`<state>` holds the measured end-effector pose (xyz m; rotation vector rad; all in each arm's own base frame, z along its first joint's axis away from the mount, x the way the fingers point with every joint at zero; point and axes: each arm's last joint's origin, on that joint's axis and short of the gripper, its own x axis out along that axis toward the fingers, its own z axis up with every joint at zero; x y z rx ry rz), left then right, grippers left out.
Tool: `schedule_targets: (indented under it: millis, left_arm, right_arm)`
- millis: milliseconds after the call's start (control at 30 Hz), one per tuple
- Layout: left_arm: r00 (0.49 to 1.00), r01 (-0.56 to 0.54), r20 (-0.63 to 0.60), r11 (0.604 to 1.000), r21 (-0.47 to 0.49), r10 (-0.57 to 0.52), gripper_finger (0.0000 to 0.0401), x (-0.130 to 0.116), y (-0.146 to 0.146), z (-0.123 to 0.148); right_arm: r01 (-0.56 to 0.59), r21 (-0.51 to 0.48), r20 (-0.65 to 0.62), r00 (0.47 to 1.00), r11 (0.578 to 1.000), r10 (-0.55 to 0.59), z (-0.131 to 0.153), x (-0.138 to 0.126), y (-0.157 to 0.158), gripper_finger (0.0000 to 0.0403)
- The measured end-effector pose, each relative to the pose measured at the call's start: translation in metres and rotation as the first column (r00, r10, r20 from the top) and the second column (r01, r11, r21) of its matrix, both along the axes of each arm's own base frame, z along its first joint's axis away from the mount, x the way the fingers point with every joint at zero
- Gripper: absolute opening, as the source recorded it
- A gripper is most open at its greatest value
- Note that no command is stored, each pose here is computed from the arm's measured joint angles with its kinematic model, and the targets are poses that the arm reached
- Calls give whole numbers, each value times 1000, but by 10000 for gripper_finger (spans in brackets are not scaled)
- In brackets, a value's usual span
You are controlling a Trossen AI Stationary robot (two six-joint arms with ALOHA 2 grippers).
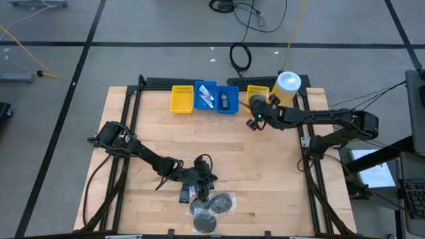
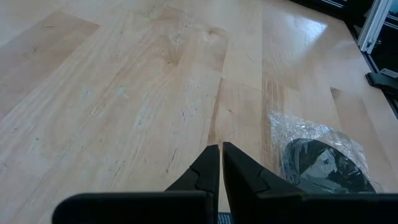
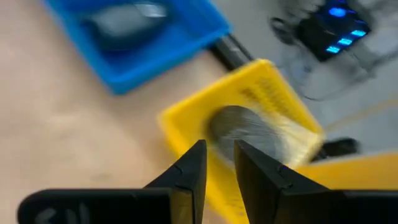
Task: Pick & Place Travel size toiletries
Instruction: Put the black hairbrush into the right yellow bin
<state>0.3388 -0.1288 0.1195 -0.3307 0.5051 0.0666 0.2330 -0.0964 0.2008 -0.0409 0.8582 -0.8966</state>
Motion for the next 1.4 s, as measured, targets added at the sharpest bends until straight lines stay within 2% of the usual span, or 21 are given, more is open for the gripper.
schedule_targets:
  millis: [133, 267, 500, 700, 1000, 1167, 1267, 1400]
  left_arm:
    - [1000, 0, 0, 1000, 1, 0, 19, 0, 0, 0]
    - [1000, 5, 1, 1000, 10, -5, 19, 0, 0, 0]
    - [1000, 13, 7, 1000, 23, -13, 19, 0, 0, 1]
    - [1000, 12, 8, 1000, 22, -13, 19, 0, 0, 1]
    - [1000, 16, 7, 1000, 17, -16, 19, 0, 0, 1]
    - [999, 48, 6, 999, -3, -48, 19, 1, -1, 1]
    - [998, 66, 7, 998, -14, -66, 19, 1, -2, 1]
    - [998, 68, 11, 998, -16, -68, 19, 1, -2, 2]
  right_arm:
    - [-150, 81, 43, 988, 985, 147, -1, 9, 19, 75]
    - [-315, 182, 124, 947, 932, 296, 0, 17, 40, 75]
    - [-553, 271, 266, 830, 788, 491, 3, 28, 73, 75]
    - [-667, 350, 330, 745, 658, 580, 3, 29, 99, 75]
    - [-742, 384, 330, 666, 549, 669, -4, 21, 141, 75]
    - [-792, 377, 337, 600, 480, 726, -11, 13, 165, 75]
    - [-851, 315, 361, 518, 421, 776, -14, 9, 179, 75]
    - [-899, 212, 358, 436, 383, 826, -20, 3, 197, 75]
